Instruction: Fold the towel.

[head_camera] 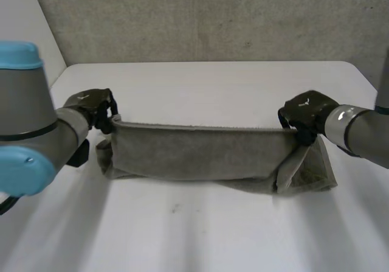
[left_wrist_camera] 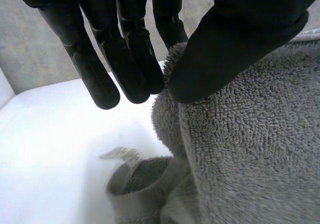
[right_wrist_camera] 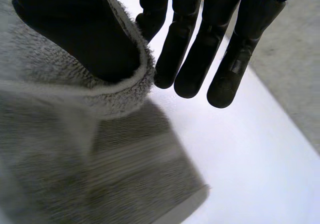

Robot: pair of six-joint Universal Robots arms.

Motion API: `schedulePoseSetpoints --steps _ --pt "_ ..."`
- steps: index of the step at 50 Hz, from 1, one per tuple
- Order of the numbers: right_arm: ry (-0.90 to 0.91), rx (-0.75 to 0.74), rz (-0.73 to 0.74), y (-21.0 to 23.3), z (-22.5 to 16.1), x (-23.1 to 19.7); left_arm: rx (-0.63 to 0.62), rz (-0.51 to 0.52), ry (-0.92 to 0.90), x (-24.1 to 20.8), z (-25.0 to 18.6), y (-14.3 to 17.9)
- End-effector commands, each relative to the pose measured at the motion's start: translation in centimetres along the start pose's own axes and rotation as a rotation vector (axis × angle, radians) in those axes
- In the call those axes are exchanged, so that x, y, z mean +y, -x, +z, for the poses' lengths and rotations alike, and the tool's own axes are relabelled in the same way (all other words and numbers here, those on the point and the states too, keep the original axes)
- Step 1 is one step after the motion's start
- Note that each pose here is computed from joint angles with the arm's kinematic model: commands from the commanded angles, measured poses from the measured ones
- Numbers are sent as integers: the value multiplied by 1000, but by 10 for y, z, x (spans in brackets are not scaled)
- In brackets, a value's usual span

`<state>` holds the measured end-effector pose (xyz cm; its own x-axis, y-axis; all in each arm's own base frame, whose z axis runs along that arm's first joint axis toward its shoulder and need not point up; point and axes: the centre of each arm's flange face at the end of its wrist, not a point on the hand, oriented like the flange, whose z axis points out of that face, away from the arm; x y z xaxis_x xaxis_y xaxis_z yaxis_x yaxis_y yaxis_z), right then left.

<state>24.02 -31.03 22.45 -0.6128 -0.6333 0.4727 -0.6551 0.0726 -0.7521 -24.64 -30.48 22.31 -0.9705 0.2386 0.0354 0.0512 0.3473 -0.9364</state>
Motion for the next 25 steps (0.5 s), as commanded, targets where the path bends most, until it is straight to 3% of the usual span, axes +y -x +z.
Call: schedulePoseSetpoints --steps 1,2,4,6,12,17,25 --pt "-156 243 -50 -37 36 -22 12 -28 -246 -66 43 -11" --pt "-237 324 -63 -50 39 -37 12 -28 -247 -66 43 -11" --pt "-339 407 -72 -64 39 -55 24 -55 -431 -118 40 -14" --pt "-569 571 -105 -90 28 -91 27 -77 -533 -146 33 -14" --pt "-854 739 -107 -111 -12 -132 20 -161 -799 -208 2 -11" --pt "-869 652 -86 -102 -21 -127 0 -214 -743 -200 -5 -6" --pt "-459 213 5 -37 1 -58 -64 -182 -354 -105 14 7"
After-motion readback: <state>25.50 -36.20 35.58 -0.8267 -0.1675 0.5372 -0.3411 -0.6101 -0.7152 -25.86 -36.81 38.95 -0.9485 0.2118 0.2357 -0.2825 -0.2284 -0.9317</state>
